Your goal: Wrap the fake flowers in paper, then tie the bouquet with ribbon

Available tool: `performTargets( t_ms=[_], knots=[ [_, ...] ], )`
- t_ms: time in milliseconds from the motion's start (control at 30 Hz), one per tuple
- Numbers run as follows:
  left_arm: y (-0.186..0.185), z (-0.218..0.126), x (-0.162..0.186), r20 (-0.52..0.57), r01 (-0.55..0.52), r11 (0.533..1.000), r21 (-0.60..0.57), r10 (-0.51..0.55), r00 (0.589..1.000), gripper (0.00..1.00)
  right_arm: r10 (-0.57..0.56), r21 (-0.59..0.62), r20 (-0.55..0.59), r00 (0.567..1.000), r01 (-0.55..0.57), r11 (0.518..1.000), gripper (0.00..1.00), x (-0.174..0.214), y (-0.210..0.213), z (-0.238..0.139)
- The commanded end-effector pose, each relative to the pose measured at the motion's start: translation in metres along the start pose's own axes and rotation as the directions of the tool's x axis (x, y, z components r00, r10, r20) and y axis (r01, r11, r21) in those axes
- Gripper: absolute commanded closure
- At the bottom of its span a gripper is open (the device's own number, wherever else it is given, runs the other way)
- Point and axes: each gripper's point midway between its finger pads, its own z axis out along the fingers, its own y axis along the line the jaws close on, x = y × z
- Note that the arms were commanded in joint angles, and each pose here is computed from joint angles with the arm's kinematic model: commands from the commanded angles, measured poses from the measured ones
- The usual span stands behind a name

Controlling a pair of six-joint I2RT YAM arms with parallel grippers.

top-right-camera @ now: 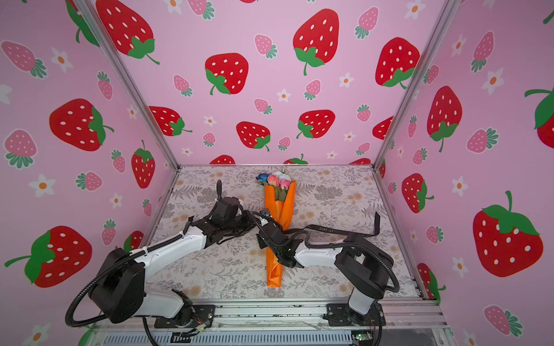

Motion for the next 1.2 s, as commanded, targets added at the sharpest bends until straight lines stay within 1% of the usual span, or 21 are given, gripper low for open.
performTargets(
  t_ms=[0, 100, 167, 200, 233, 267, 300, 333, 400, 433, 500, 600, 633, 700, 733, 800, 867, 900, 1000, 1033, 1167],
  knots=[
    [0.004, -0.019, 0.000, 0.021, -0.091, 0.996, -0.001, 0.091, 0.996, 0.71, 0.061, 0.044, 0.077, 0.995, -0.065, 0.997, 1.00, -0.019, -0.015, -0.010],
    [0.012, -0.034, 0.000, 0.038, -0.181, 0.983, -0.034, 0.182, 0.983, 0.65, 0.086, 0.033, 0.100, 0.991, -0.089, 0.995, 1.00, -0.025, -0.021, -0.014],
    [0.017, -0.042, -0.002, 0.045, -0.273, 0.959, -0.074, 0.277, 0.960, 0.63, 0.093, 0.010, 0.106, 0.990, -0.095, 0.995, 1.00, -0.026, -0.022, -0.016],
    [0.019, -0.046, -0.003, 0.046, -0.337, 0.937, -0.096, 0.342, 0.938, 0.62, 0.092, -0.001, 0.111, 0.990, -0.093, 0.996, 1.00, -0.027, -0.023, -0.017],
    [0.025, -0.048, -0.011, 0.068, -0.403, 0.903, -0.145, 0.416, 0.907, 0.61, 0.090, -0.010, 0.116, 0.989, -0.089, 0.996, 1.00, -0.028, -0.023, -0.018],
    [0.026, -0.049, -0.014, 0.070, -0.461, 0.872, -0.165, 0.477, 0.876, 0.60, 0.086, -0.016, 0.116, 0.990, -0.085, 0.996, 1.00, -0.027, -0.023, -0.018],
    [0.027, -0.048, -0.016, 0.063, -0.538, 0.824, -0.178, 0.555, 0.829, 0.59, 0.080, -0.020, 0.112, 0.990, -0.079, 0.997, 1.00, -0.026, -0.023, -0.018],
    [0.026, -0.046, -0.017, 0.057, -0.615, 0.767, -0.183, 0.633, 0.772, 0.59, 0.078, -0.026, 0.108, 0.991, -0.076, 0.997, 1.00, -0.025, -0.023, -0.017],
    [0.021, -0.039, -0.014, 0.061, -0.733, 0.665, -0.145, 0.745, 0.664, 0.59, 0.079, -0.031, 0.103, 0.992, -0.076, 0.997, 1.00, -0.025, -0.024, -0.016],
    [0.020, -0.034, -0.011, 0.060, -0.764, 0.633, -0.124, 0.773, 0.631, 0.59, 0.080, -0.039, 0.098, 0.992, -0.077, 0.996, 1.00, -0.024, -0.023, -0.016],
    [0.020, -0.028, -0.010, 0.071, -0.793, 0.598, -0.116, 0.801, 0.594, 0.57, 0.090, -0.045, 0.094, 0.991, -0.086, 0.995, 1.00, -0.024, -0.024, -0.015],
    [0.024, -0.015, -0.004, 0.083, -0.812, 0.575, -0.099, 0.818, 0.569, 0.55, 0.111, -0.060, 0.089, 0.990, -0.106, 0.993, 1.00, -0.025, -0.024, -0.014],
    [0.023, -0.010, 0.003, 0.087, -0.822, 0.565, -0.070, 0.825, 0.559, 0.54, 0.116, -0.070, 0.086, 0.990, -0.110, 0.991, 1.00, -0.025, -0.023, -0.014],
    [0.021, -0.001, 0.014, 0.088, -0.844, 0.534, -0.045, 0.844, 0.529, 0.51, 0.122, -0.077, 0.083, 0.989, -0.116, 0.990, 1.00, -0.026, -0.022, -0.012],
    [0.020, 0.004, 0.020, 0.089, -0.856, 0.515, -0.040, 0.855, 0.510, 0.48, 0.123, -0.080, 0.079, 0.989, -0.117, 0.990, 1.00, -0.025, -0.022, -0.011],
    [0.019, 0.012, 0.023, 0.094, -0.867, 0.495, -0.061, 0.867, 0.489, 0.47, 0.127, -0.081, 0.080, 0.989, -0.120, 0.989, 1.00, -0.026, -0.022, -0.011],
    [0.017, 0.020, 0.025, 0.096, -0.868, 0.493, -0.064, 0.868, 0.486, 0.47, 0.128, -0.084, 0.078, 0.989, -0.121, 0.989, 1.00, -0.027, -0.021, -0.010],
    [0.018, 0.024, 0.023, 0.094, -0.865, 0.495, -0.086, 0.868, 0.488, 0.47, 0.127, -0.084, 0.075, 0.989, -0.121, 0.989, 1.00, -0.026, -0.021, -0.010],
    [0.027, 0.031, 0.006, 0.102, -0.832, 0.519, -0.197, 0.855, 0.509, 0.48, 0.130, -0.084, 0.078, 0.988, -0.123, 0.989, 1.00, -0.028, -0.022, -0.012],
    [0.028, 0.033, 0.002, 0.102, -0.826, 0.520, -0.216, 0.854, 0.510, 0.49, 0.130, -0.084, 0.079, 0.988, -0.124, 0.989, 1.00, -0.028, -0.023, -0.013],
    [0.026, 0.040, -0.003, 0.123, -0.816, 0.531, -0.229, 0.847, 0.517, 0.51, 0.129, -0.085, 0.077, 0.989, -0.123, 0.989, 1.00, -0.028, -0.023, -0.014]
  ],
)
